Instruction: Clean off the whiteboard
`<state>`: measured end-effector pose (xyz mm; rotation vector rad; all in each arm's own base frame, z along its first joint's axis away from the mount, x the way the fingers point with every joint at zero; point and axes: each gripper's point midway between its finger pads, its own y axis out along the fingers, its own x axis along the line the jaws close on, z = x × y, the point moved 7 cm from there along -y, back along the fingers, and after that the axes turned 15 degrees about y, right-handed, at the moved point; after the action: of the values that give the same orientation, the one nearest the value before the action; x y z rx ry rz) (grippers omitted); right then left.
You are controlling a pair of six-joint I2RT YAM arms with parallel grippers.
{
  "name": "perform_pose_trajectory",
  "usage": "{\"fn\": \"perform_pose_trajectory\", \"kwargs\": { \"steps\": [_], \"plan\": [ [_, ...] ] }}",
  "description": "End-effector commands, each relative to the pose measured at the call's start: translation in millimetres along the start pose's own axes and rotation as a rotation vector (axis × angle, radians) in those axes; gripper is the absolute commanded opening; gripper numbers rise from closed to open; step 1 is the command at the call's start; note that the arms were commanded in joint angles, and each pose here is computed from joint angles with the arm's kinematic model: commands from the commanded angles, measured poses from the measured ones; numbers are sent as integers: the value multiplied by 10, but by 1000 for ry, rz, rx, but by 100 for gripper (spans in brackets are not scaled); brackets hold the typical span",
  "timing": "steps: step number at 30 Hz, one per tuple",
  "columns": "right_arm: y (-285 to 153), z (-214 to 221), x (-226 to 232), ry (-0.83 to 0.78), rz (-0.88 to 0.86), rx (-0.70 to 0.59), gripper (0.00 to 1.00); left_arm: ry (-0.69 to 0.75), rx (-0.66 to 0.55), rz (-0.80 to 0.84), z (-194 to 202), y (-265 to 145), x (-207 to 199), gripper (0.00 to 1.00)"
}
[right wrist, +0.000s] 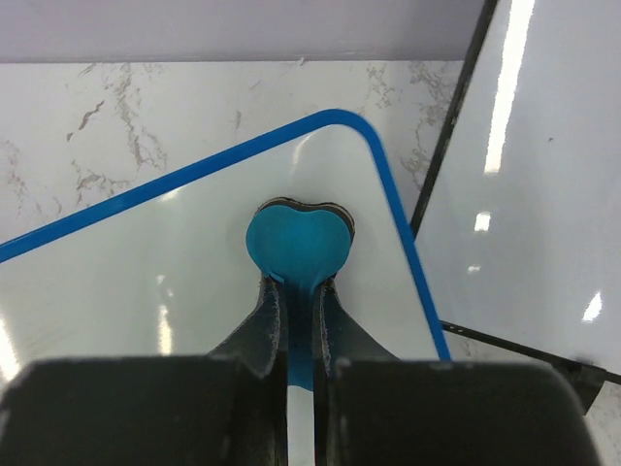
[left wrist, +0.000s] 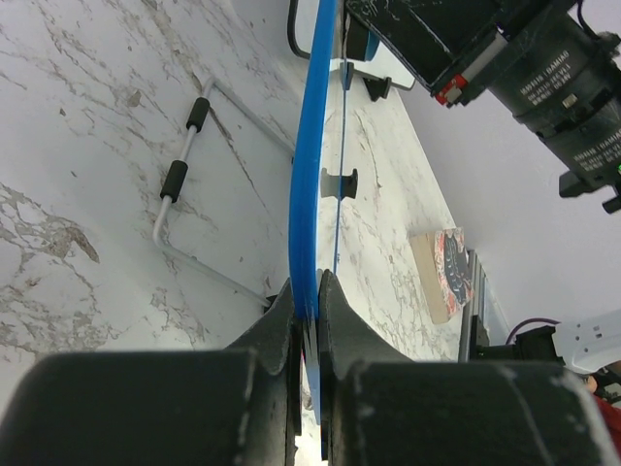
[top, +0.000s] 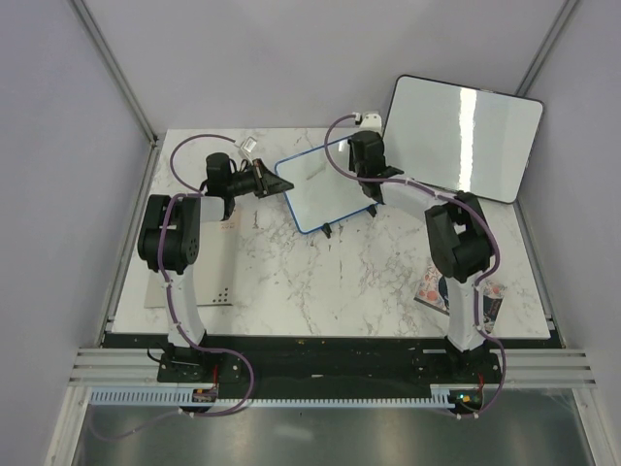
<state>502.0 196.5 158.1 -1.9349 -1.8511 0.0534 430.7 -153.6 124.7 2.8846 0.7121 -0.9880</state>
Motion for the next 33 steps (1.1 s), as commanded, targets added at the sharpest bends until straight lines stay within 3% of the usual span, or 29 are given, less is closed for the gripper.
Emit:
{"fn": "perform_pose_trajectory", "kwargs": {
  "steps": [1,15,25,33],
  "plan": [
    [-271,816,558,-142,-200,228,0,140,132,198,347,252,-328,2],
    [-680,1355,1591,-245,-445,299,0,141,135,200,355,265,-329,2],
    [-338,1037,1145,-240,-182,194,0,141,136,201,349,270,-337,2],
    [-420,1255,734,-269,-139,287,0,140,138,201,349,267,-339,2]
  ]
}}
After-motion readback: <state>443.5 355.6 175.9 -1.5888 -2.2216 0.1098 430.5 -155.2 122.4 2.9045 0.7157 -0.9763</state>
